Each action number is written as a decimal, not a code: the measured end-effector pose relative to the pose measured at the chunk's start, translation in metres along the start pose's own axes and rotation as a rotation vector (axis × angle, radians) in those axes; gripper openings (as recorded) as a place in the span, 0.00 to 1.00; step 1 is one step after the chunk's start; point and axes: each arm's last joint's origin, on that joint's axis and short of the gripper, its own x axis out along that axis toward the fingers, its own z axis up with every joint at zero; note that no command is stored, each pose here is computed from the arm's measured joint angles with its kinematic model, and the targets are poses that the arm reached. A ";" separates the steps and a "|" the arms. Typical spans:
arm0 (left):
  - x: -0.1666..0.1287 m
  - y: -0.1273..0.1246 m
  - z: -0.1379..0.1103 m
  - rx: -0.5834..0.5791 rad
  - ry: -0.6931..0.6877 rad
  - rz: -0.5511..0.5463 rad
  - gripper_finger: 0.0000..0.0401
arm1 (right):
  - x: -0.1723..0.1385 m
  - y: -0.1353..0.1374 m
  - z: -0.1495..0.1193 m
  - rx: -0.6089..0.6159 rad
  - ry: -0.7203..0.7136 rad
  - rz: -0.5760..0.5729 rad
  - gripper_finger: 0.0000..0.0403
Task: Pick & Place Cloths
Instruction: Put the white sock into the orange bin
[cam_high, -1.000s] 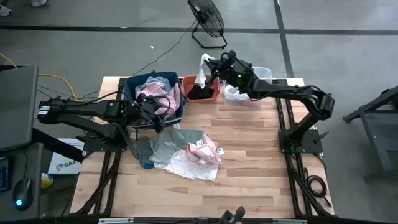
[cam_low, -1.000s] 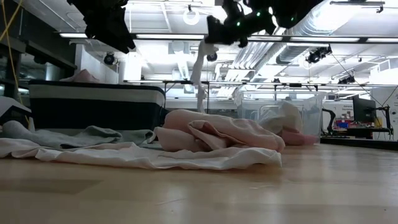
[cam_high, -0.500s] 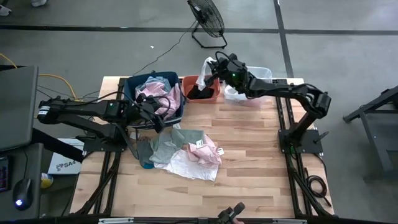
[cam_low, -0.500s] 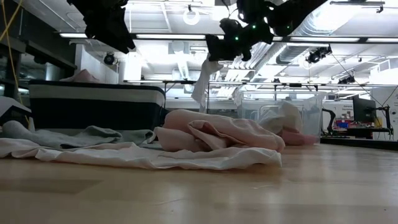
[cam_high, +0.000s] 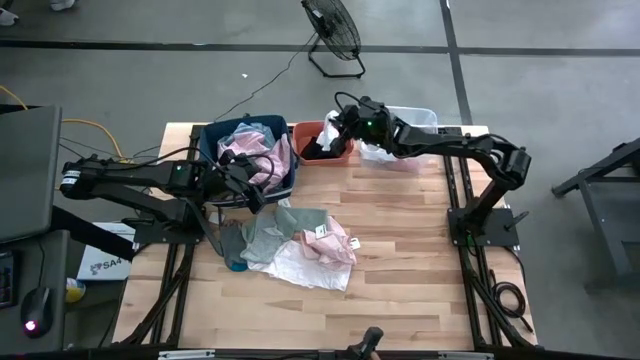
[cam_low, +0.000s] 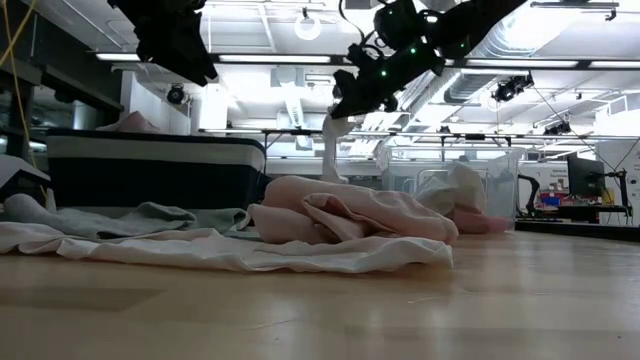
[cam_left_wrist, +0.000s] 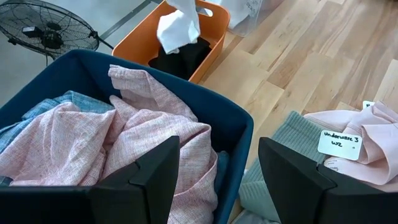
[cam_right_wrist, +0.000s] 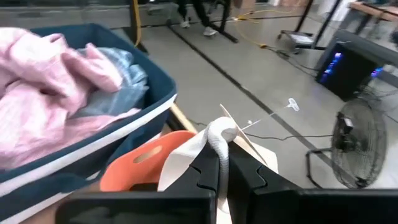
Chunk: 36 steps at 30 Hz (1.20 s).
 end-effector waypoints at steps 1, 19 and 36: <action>0.000 0.000 0.000 0.000 0.000 0.000 0.53 | 0.002 0.000 -0.002 -0.009 0.002 0.013 0.01; 0.000 0.000 0.000 0.000 0.000 0.000 0.53 | 0.049 0.002 -0.046 0.192 0.060 0.106 0.01; 0.000 0.000 0.000 0.000 0.000 0.000 0.53 | 0.052 -0.011 -0.029 0.377 -0.020 0.078 0.01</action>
